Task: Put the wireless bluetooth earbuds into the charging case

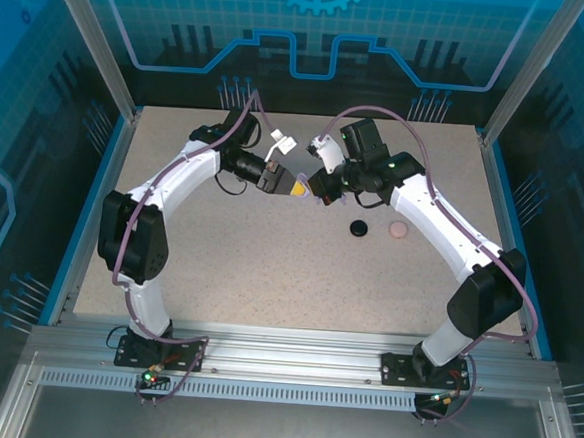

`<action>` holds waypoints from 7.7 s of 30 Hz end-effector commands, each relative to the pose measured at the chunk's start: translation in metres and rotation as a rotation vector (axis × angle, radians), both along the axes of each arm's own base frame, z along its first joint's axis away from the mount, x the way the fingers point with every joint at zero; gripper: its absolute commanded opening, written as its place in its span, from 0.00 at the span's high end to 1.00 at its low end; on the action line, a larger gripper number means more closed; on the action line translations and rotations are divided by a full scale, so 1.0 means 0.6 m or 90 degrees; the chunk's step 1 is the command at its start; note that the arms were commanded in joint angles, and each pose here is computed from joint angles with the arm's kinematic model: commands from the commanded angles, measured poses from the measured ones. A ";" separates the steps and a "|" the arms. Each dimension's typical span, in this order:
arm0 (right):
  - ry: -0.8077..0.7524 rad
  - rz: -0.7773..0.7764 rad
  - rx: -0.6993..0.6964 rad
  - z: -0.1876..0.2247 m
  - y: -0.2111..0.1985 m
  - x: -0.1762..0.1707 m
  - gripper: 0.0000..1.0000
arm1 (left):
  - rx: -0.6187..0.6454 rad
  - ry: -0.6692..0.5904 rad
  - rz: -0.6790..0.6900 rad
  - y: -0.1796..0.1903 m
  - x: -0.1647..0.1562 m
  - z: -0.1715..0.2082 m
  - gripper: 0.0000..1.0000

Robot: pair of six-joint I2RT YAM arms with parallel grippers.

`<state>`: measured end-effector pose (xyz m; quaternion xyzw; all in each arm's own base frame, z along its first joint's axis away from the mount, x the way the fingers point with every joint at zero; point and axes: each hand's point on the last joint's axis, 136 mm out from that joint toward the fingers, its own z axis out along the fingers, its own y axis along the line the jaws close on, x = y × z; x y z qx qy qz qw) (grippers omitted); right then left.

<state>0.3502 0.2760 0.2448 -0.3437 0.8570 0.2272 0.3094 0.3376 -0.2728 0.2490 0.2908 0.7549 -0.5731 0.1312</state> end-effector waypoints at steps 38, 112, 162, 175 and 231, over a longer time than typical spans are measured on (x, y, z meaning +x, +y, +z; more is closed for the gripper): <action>0.266 -0.461 0.002 -0.150 -0.127 0.114 0.31 | -0.072 -0.486 0.517 0.151 0.019 0.181 1.00; 0.309 -0.454 -0.290 -0.413 -0.066 0.211 0.65 | -0.090 -0.492 0.537 0.147 0.022 0.198 1.00; -0.010 -0.442 0.018 0.134 -0.069 0.123 0.85 | -0.163 -0.732 0.429 0.091 -0.057 0.237 1.00; -0.156 -0.377 0.144 0.297 -0.052 0.016 0.84 | -0.105 -0.830 0.451 0.067 -0.040 0.211 1.00; -0.191 -0.240 0.163 0.266 0.079 -0.065 0.83 | -0.149 -0.861 0.444 0.046 -0.057 0.264 1.00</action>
